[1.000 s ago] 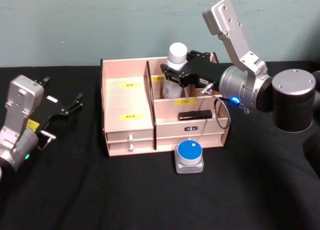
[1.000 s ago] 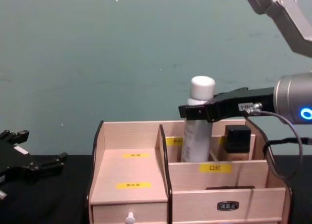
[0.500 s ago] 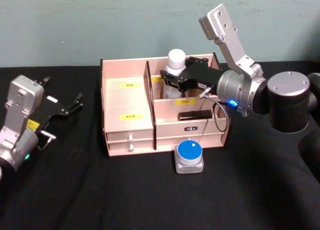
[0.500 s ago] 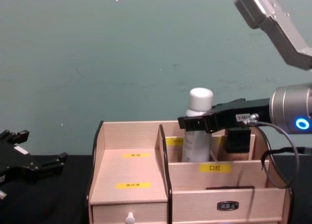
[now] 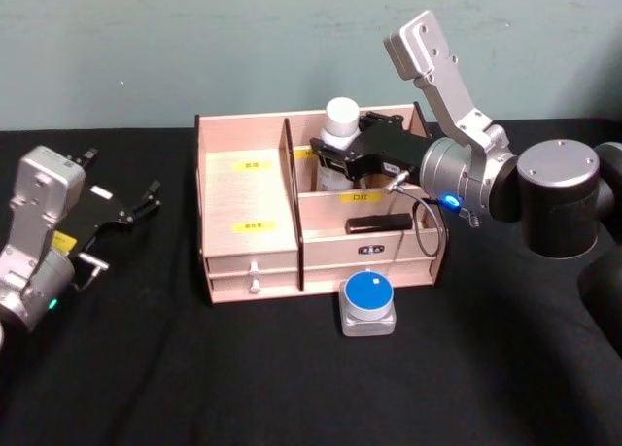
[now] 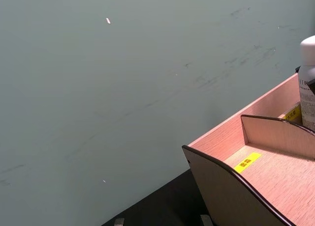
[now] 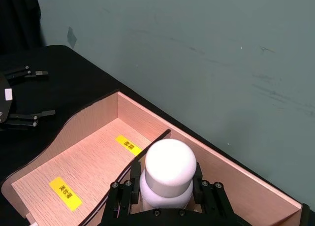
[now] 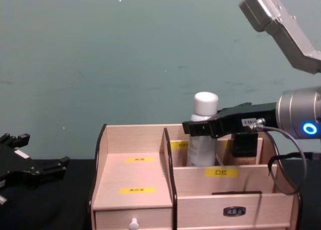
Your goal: Pick up the facial cleanser and watermelon frost from the table and place them into the tiered storage box.
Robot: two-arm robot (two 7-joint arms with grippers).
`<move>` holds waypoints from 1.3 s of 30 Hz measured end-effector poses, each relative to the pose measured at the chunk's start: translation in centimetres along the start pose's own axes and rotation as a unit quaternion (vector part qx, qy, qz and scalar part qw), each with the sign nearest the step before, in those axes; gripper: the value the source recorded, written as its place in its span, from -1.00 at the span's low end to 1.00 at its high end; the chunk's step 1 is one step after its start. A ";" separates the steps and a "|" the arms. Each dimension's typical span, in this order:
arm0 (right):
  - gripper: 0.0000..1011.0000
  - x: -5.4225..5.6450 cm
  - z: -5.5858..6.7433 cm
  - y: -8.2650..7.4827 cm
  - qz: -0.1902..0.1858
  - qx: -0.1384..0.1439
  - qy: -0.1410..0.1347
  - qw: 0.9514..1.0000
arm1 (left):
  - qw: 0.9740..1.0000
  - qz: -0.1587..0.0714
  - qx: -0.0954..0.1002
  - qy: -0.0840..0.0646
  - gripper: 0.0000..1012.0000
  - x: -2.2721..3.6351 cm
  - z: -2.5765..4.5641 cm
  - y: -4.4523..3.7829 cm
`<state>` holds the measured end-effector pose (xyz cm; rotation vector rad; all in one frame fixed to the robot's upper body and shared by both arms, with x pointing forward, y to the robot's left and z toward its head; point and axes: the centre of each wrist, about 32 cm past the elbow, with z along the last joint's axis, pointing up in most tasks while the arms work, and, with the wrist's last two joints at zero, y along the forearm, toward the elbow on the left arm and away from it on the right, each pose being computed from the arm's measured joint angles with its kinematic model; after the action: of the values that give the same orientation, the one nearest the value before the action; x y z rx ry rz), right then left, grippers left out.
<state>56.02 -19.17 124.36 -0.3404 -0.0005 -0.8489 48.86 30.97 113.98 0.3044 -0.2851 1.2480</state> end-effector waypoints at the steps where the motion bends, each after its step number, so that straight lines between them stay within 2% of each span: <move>1: 0.18 0.0 0.0 0.0 0.000 0.000 0.000 1.000 | 1.000 0.000 0.000 0.000 0.98 0.00 0.00 0.00; 7: 0.19 0.0 0.0 0.0 0.000 0.000 0.000 1.000 | 1.000 0.000 0.000 0.000 0.98 0.00 0.00 0.00; 21: 0.97 0.0 0.0 -0.3 -0.002 0.007 0.001 1.000 | 1.000 0.000 0.000 0.000 0.98 0.00 0.00 0.00; 30: 0.98 -0.1 1.1 -1.5 -0.009 0.030 -0.015 0.999 | 1.000 0.000 0.000 0.000 0.98 0.00 0.00 0.00; 34: 0.98 -0.3 1.8 -2.8 -0.011 0.035 -0.021 0.999 | 1.000 0.000 0.000 0.000 0.98 0.00 0.00 0.00; 39: 0.98 -1.3 2.3 -5.4 -0.012 0.023 -0.021 0.999 | 1.000 0.000 0.000 0.000 0.98 0.00 0.00 0.00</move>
<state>51.53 -20.84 127.95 -0.3150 -0.0644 -0.8642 48.86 30.97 113.98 0.3045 -0.2851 1.2480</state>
